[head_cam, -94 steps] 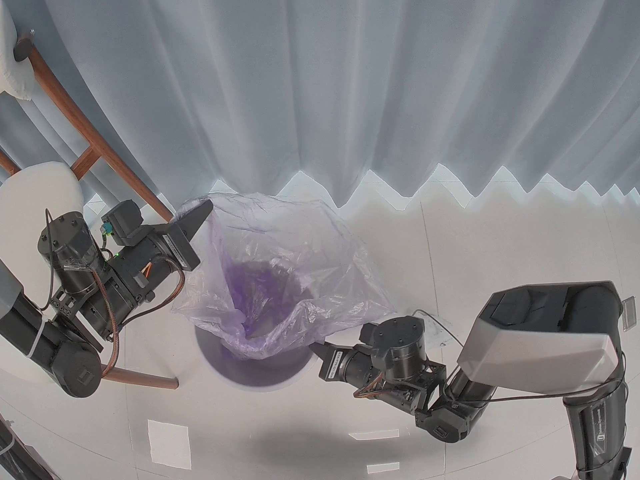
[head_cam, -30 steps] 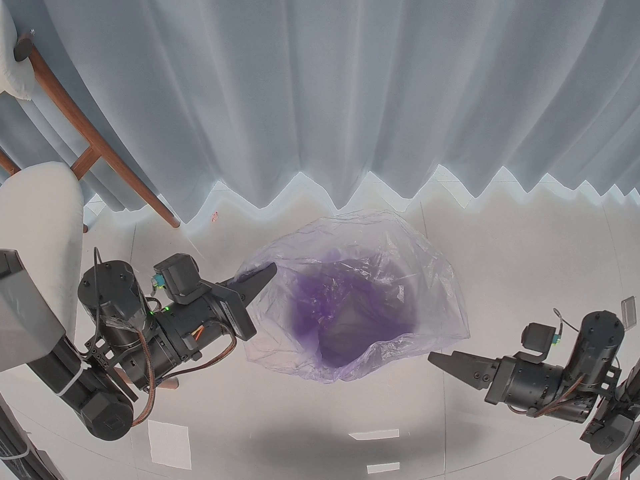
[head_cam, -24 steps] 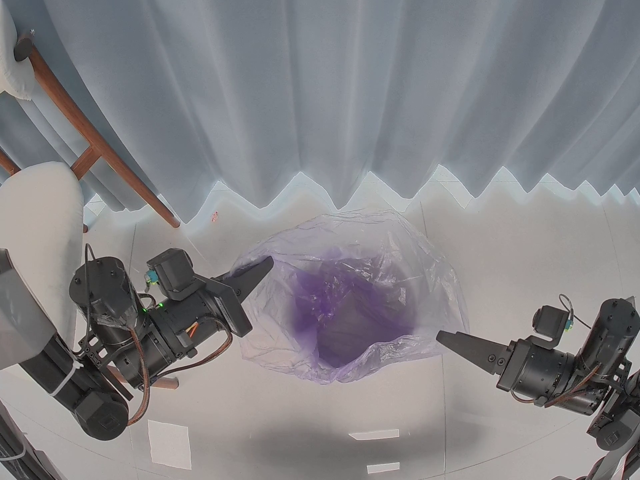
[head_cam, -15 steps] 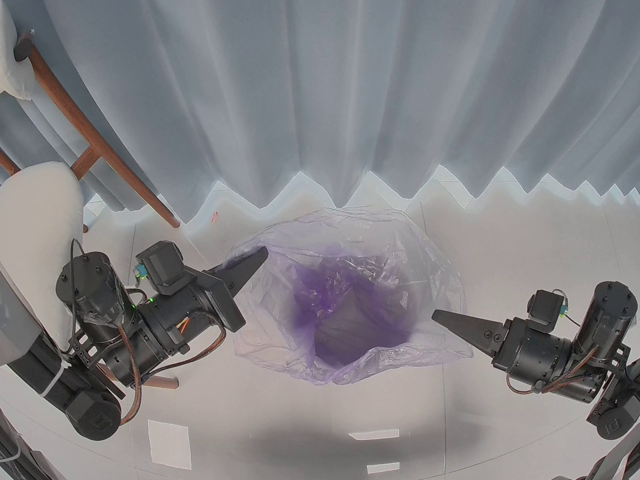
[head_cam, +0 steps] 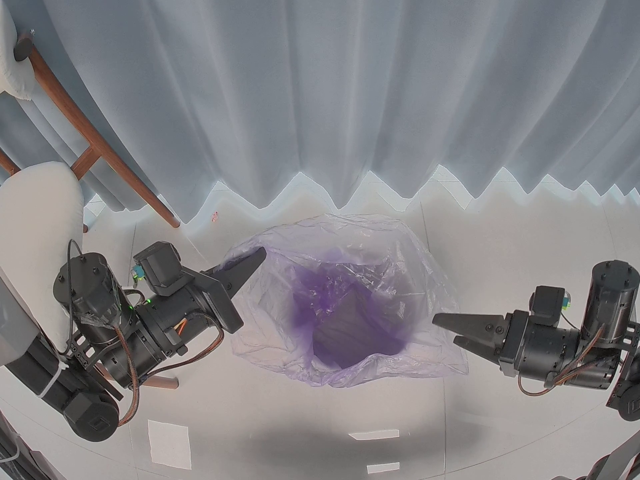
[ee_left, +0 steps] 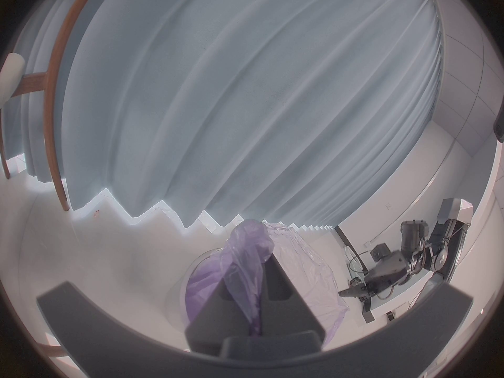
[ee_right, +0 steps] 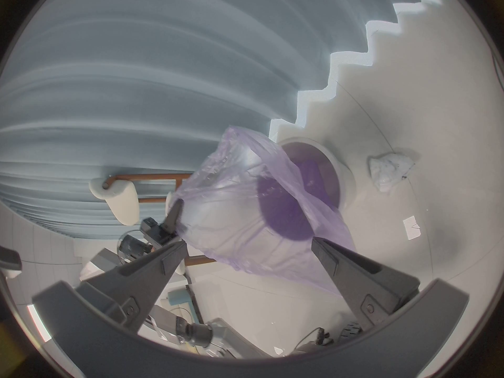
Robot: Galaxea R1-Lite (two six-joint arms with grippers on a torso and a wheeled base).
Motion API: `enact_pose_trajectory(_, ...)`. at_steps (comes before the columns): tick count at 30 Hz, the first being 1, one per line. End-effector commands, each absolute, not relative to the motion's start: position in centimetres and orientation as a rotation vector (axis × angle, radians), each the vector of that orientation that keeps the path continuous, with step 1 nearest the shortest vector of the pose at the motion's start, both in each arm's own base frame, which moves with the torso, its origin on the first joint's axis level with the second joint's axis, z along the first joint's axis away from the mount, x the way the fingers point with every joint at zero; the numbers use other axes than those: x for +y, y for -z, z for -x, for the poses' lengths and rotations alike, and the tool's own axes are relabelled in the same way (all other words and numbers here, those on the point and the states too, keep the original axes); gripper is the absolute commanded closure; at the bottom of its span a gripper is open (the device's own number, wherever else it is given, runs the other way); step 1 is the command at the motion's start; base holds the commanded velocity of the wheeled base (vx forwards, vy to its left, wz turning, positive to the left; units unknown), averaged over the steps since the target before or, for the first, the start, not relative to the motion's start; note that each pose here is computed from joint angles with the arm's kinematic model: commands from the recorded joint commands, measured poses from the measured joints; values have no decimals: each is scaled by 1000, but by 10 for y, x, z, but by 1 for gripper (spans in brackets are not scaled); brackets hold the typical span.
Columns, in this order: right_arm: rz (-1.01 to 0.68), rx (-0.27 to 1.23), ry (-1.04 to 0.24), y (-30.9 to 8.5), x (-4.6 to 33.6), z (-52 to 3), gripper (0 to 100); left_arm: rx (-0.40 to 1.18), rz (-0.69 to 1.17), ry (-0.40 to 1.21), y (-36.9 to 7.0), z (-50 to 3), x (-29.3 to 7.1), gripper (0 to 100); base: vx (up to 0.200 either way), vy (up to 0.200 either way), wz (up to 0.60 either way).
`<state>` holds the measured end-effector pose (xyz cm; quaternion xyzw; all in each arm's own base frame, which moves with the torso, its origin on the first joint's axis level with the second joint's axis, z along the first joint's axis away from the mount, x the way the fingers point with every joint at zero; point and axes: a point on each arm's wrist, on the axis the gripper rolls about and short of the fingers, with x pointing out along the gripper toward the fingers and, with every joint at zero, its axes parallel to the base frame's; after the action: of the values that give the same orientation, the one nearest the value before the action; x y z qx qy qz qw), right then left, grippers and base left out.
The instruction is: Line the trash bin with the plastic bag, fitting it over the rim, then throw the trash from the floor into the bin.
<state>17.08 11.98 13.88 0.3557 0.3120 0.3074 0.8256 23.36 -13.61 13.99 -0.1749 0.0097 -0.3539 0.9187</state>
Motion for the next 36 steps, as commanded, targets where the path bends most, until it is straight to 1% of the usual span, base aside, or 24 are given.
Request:
enact_pose_trajectory(1,-816,619,-682,-159,124,-174,0,25,358,735,-139,-231,-137,100,0,0,0)
enact_pose_trajectory(6,-840,637,-658,-157,124,-177,0,22,358,737,-140,-230,-137,100,0,0,0)
enact_pose_trajectory(11,-853,567,-648,-169,115,-177,0,20,356,737,-140,-230,-137,100,0,0,0)
enact_pose_trajectory(13,-846,535,-628,-178,106,-175,0,11,334,735,-140,-230,-137,100,0,0,0)
enact_pose_trajectory(17,-751,593,-561,-173,98,-176,0,11,329,733,-140,-230,-137,100,0,0,0)
enact_pose_trajectory(18,-741,598,-558,-172,97,-176,0,11,329,733,-140,-230,-137,100,0,0,0)
enact_pose_trajectory(22,-597,619,-565,-164,92,-166,0,7,330,732,-141,-230,-137,100,0,0,0)
enact_pose_trajectory(23,-587,622,-565,-163,91,-165,0,7,330,732,-141,-230,-137,100,0,0,0)
enact_pose_trajectory(25,-535,671,-557,-154,90,-162,0,9,330,732,-140,-231,-137,100,0,0,0)
enact_pose_trajectory(31,-502,785,-522,-135,95,-168,0,6,330,732,-141,-231,-137,100,0,0,0)
enact_pose_trajectory(36,-466,820,-524,-125,96,-168,0,10,330,732,-140,-231,-137,100,0,0,0)
